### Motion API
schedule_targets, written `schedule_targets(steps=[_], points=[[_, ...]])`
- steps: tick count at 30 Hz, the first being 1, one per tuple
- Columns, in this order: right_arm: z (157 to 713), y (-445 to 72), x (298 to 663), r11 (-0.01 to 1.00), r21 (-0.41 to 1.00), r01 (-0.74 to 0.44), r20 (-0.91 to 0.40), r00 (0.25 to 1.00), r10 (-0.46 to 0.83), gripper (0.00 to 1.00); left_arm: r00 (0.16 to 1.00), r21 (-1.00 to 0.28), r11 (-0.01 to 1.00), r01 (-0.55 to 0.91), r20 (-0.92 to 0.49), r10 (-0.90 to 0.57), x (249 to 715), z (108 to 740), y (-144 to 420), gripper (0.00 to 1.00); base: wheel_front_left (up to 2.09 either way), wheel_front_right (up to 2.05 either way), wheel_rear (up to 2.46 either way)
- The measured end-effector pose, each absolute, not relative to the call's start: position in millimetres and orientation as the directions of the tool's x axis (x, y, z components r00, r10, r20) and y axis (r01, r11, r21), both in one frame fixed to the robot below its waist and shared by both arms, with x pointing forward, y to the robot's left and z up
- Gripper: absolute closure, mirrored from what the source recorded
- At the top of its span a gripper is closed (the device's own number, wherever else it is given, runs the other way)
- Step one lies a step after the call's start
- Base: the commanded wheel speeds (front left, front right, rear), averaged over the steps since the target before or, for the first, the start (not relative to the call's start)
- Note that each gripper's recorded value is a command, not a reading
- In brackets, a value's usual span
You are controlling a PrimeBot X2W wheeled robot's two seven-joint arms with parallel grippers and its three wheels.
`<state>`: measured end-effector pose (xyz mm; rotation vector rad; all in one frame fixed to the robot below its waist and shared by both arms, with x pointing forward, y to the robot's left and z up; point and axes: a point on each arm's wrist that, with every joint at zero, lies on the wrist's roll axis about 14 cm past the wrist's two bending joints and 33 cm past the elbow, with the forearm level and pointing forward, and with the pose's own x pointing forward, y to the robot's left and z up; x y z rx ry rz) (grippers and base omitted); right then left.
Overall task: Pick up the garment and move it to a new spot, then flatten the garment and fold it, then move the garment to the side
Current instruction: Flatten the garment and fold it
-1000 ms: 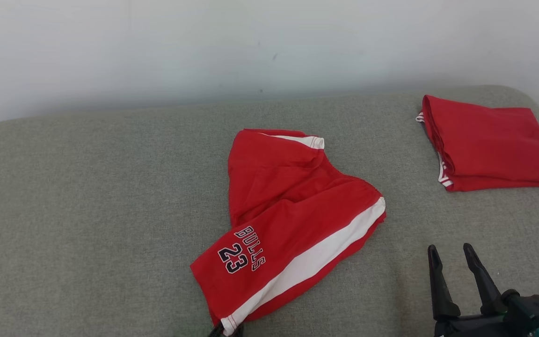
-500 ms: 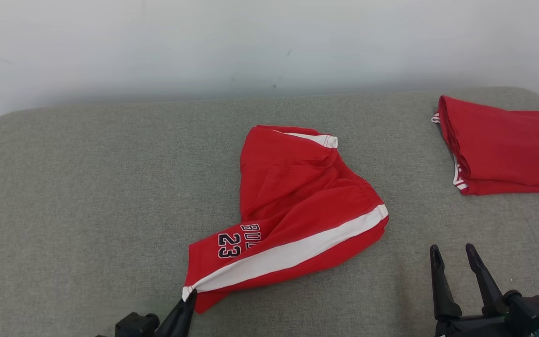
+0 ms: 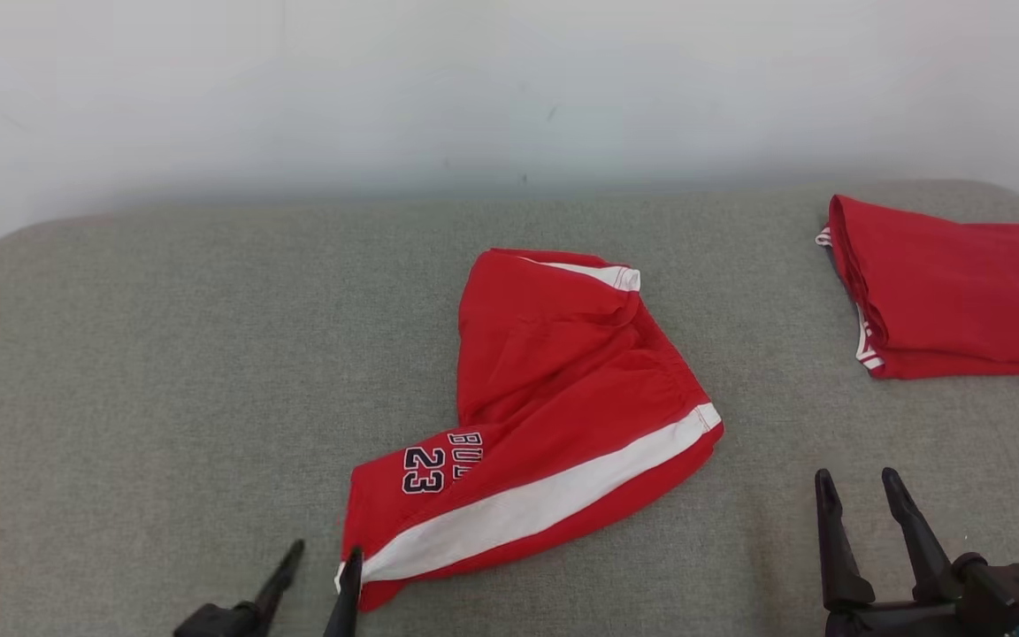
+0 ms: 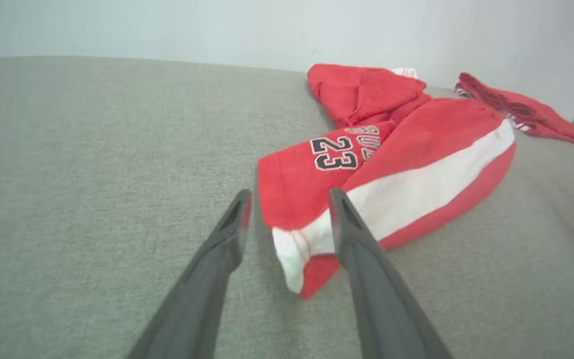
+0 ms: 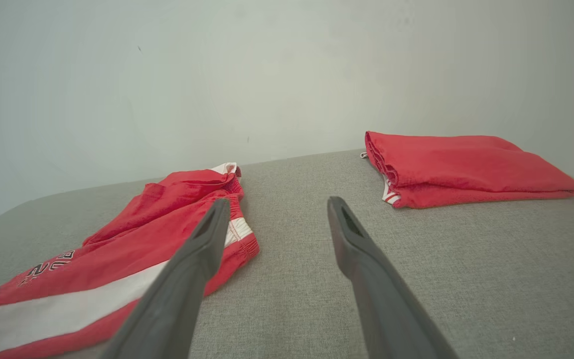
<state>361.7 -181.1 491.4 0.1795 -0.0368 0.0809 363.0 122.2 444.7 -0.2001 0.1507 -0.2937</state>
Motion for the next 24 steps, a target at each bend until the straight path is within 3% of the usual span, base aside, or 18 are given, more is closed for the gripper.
schedule_targets(steps=[11, 24], points=[[509.3, -177.0, 356.0, 0.98, 0.169, -0.108, 0.099, 0.991, 0.092, 0.0, 0.988, -0.18, 0.973, 0.143, 0.084, -0.13, 358.8, 506.3, 165.4, 0.0, 0.0, 0.0, 0.0], [513.9, -181.0, 348.9, 0.981, 0.167, -0.099, 0.114, 0.99, 0.08, 0.0, 0.994, -0.145, 0.989, 0.0, 0.108, 0.016, 339.4, 513.1, 208.0, 0.0, 0.0, 0.0, 0.0]])
